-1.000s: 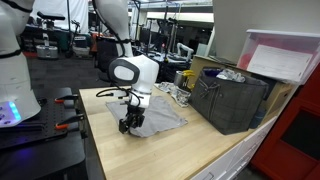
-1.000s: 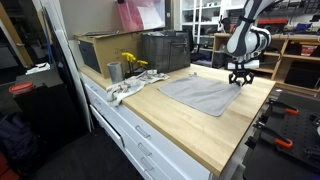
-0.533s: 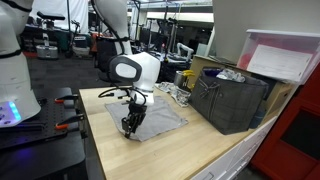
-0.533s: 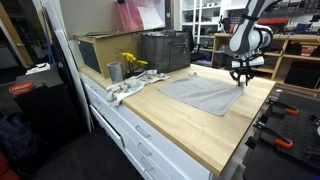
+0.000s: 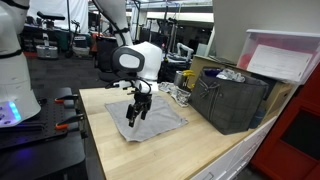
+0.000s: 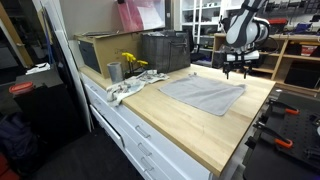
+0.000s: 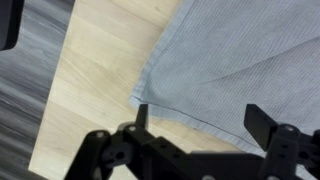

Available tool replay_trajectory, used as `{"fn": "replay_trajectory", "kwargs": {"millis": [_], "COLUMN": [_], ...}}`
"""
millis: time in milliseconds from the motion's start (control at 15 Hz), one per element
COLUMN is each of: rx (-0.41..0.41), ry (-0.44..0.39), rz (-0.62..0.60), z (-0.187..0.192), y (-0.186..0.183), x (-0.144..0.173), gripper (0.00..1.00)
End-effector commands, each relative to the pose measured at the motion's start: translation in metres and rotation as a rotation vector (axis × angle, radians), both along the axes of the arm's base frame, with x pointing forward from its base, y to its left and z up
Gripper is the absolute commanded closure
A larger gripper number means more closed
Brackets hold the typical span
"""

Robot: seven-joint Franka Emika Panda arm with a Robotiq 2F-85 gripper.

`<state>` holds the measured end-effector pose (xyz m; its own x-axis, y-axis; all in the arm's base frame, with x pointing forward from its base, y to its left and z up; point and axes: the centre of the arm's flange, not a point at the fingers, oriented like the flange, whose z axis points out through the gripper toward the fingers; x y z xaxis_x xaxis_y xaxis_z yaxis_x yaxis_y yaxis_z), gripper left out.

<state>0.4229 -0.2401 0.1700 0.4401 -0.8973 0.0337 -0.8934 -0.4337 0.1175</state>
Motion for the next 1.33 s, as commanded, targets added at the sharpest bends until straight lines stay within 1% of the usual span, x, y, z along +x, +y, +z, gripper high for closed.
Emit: {"fn": "replay_trajectory", "kwargs": {"millis": [0, 133, 267, 333, 467, 600, 667, 733, 933, 1133, 1267], "rx": [0.091, 0.16, 0.223, 0.161, 0.192, 0.195, 0.202, 0.201, 0.199, 0.23, 0.278], "ry": [-0.03, -0.052, -0.029, -0.042, -0.037, -0.037, -0.047, -0.039, -0.019, 0.004, 0.01], "rz": [0.033, 0.1, 0.216, 0.152, 0.201, 0.206, 0.272, 0.369, 0.545, 0.711, 0.812], "z": [0.021, 0.029, 0.036, 0.024, 0.03, 0.031, 0.037, 0.045, 0.069, 0.099, 0.122], "y": [0.029, 0.051, 0.072, 0.072, 0.084, 0.083, 0.081, 0.073, 0.048, 0.032, 0.027], "x": [0.024, 0.044, 0.06, 0.049, 0.06, 0.061, 0.068, 0.075, 0.093, 0.108, 0.114], "gripper": [0.0, 0.0, 0.0, 0.0, 0.0, 0.0, 0.0, 0.0, 0.0, 0.0, 0.0]}}
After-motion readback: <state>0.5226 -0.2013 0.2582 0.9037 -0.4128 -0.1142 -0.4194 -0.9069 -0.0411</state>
